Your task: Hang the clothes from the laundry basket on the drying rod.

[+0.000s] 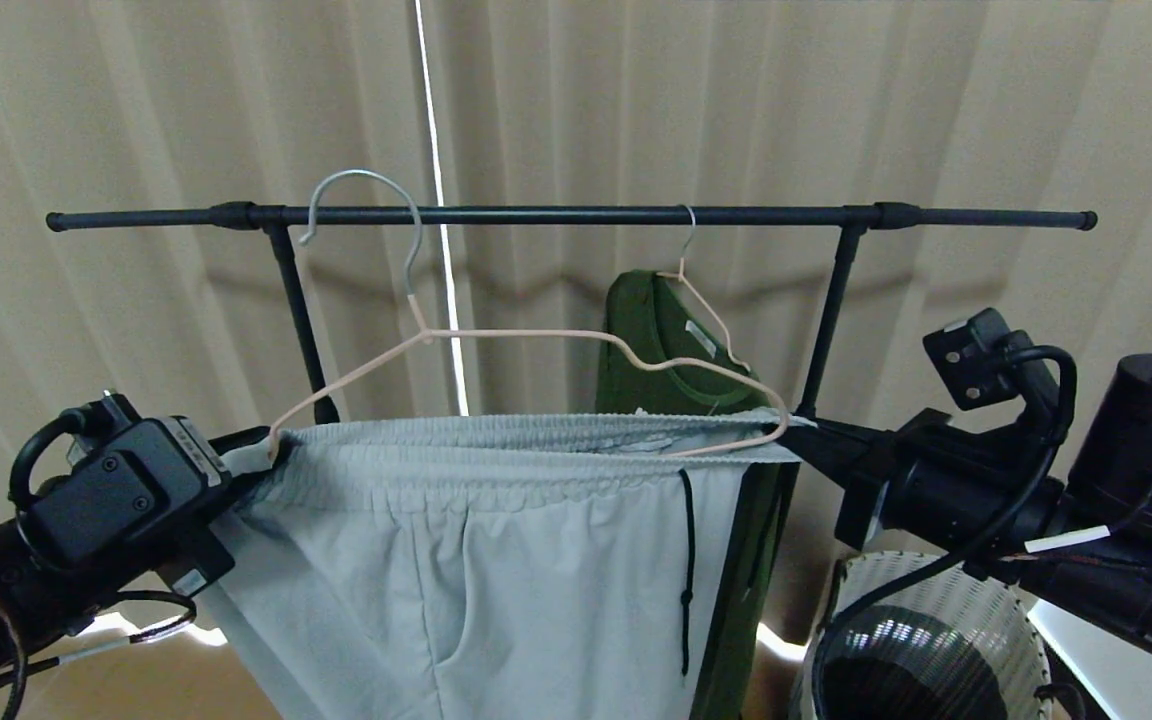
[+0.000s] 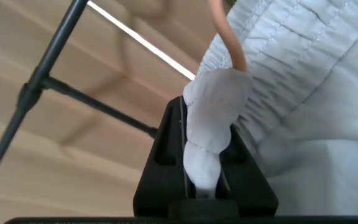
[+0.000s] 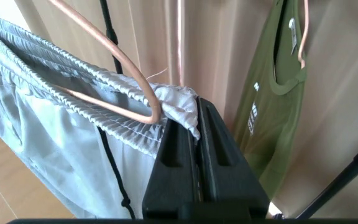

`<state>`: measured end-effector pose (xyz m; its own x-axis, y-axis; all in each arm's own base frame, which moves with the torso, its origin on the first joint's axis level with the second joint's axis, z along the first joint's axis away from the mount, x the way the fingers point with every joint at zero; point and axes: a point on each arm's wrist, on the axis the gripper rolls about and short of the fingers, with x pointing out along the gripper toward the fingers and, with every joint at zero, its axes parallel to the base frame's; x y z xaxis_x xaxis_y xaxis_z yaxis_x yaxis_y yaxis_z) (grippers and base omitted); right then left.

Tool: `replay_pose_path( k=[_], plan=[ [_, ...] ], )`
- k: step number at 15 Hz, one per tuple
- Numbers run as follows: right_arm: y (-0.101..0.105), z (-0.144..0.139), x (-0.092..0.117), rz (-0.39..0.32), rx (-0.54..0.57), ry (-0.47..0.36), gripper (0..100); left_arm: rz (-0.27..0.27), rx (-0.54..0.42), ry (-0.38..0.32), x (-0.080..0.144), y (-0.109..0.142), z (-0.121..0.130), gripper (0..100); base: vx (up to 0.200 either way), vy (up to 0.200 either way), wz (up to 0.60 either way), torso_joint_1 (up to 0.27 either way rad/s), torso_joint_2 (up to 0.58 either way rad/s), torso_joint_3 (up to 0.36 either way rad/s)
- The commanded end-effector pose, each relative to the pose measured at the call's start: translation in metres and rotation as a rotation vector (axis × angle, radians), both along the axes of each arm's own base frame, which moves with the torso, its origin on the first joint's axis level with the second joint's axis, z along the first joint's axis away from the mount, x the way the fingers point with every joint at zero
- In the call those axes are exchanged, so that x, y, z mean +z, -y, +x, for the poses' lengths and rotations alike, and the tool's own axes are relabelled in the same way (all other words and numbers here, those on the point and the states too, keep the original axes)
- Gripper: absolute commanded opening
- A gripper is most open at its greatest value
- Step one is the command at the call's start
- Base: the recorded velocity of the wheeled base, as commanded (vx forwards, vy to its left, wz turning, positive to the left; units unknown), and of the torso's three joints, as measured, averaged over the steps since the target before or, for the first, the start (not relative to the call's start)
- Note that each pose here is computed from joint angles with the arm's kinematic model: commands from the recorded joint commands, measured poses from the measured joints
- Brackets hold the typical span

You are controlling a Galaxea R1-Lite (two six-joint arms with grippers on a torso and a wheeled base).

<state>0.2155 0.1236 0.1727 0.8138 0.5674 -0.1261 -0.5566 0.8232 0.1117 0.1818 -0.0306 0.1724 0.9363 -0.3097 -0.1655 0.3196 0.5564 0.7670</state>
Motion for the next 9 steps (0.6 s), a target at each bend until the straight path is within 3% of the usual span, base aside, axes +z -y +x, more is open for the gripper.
replay_pose_path(
  k=[1,3,5,9],
  plan=[
    [-0.0011,0.0018,0.0019,-0.012,0.004,0.01,0,0.008,0.014,0.004,0.0001,-0.0007,-0.0005,0,0.0,0.0,0.0,0.0,0.0,0.0],
    [-0.001,0.0015,-0.0013,-0.035,0.006,-0.015,0,0.014,0.016,0.01,0.0013,-0.0007,0.0,0,0.0,0.0,0.0,0.0,0.0,0.0],
    [-0.0034,0.0043,0.0021,-0.036,0.01,-0.003,0,0.066,0.021,0.029,0.0021,-0.0009,0.0005,0,0.0,0.0,0.0,0.0,0.0,0.0],
    [-0.0058,0.0092,0.0008,-0.123,0.022,-0.003,0,0.109,0.021,0.041,0.0017,-0.0021,0.0005,0,0.0,0.0,0.0,0.0,0.0,0.0]
  ],
)
